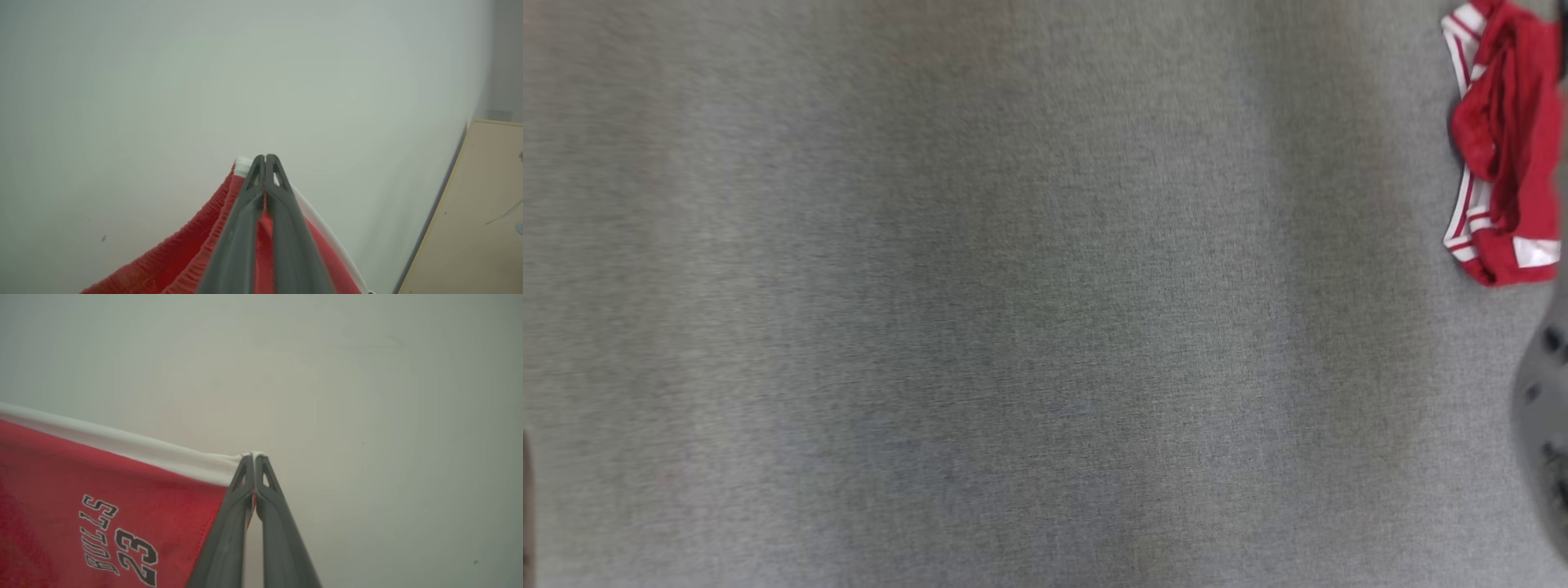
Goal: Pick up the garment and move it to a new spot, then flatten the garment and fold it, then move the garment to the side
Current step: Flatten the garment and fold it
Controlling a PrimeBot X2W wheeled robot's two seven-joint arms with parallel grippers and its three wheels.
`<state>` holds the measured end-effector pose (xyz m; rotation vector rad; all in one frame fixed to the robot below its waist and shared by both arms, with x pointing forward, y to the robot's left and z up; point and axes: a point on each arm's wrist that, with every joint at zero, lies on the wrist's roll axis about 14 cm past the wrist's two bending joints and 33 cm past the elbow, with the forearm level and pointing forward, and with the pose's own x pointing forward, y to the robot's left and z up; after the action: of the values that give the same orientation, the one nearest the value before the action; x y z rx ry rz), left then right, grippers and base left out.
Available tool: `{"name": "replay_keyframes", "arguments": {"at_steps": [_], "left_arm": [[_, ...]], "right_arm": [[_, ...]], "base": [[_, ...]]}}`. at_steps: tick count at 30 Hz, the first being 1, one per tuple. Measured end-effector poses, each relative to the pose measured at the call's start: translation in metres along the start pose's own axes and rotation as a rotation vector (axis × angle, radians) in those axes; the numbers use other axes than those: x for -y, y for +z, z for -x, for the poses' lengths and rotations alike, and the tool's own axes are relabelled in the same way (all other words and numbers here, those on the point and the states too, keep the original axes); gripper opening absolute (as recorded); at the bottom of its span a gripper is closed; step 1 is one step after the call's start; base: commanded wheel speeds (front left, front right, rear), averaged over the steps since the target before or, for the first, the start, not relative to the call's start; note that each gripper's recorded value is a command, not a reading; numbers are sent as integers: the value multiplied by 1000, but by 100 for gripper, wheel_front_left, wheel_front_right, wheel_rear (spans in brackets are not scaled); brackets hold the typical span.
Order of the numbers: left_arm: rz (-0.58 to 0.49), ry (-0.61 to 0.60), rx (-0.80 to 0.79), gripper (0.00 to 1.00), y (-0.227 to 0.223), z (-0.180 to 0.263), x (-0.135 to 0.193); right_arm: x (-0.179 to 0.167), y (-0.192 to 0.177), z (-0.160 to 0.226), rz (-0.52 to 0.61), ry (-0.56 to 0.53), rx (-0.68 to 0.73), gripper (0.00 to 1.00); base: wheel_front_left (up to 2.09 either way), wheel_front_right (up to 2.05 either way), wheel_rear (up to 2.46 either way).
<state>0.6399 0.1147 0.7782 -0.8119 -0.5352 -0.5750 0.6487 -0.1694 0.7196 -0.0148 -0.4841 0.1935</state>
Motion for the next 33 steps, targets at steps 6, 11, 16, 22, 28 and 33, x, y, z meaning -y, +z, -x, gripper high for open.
{"name": "replay_keyframes", "arguments": {"at_steps": [6, 11, 16, 22, 28, 33], "left_arm": [[115, 1, 22, 0, -38, 12, -29], [132, 191, -192, 0, -118, 96, -80], [159, 391, -363, 0, -163, 197, -100], [202, 472, -560, 0, -187, 277, -70], [205, 487, -734, 0, -190, 345, -25], [211, 500, -756, 0, -179, 373, 0]], "right_arm": [[13, -46, 2, 117, 13, -85, 0], [1, -135, 56, 83, 75, -387, 0], [-8, -165, 118, 9, 112, -586, 0], [-17, -159, 190, -62, 156, -770, 0], [-14, -128, 260, -106, 147, -895, 0], [-22, -110, 314, -151, 143, -1002, 0]], "base": [[0, 0, 0], [0, 0, 0], [0, 0, 0], [0, 0, 0], [0, 0, 0], [0, 0, 0]]}}
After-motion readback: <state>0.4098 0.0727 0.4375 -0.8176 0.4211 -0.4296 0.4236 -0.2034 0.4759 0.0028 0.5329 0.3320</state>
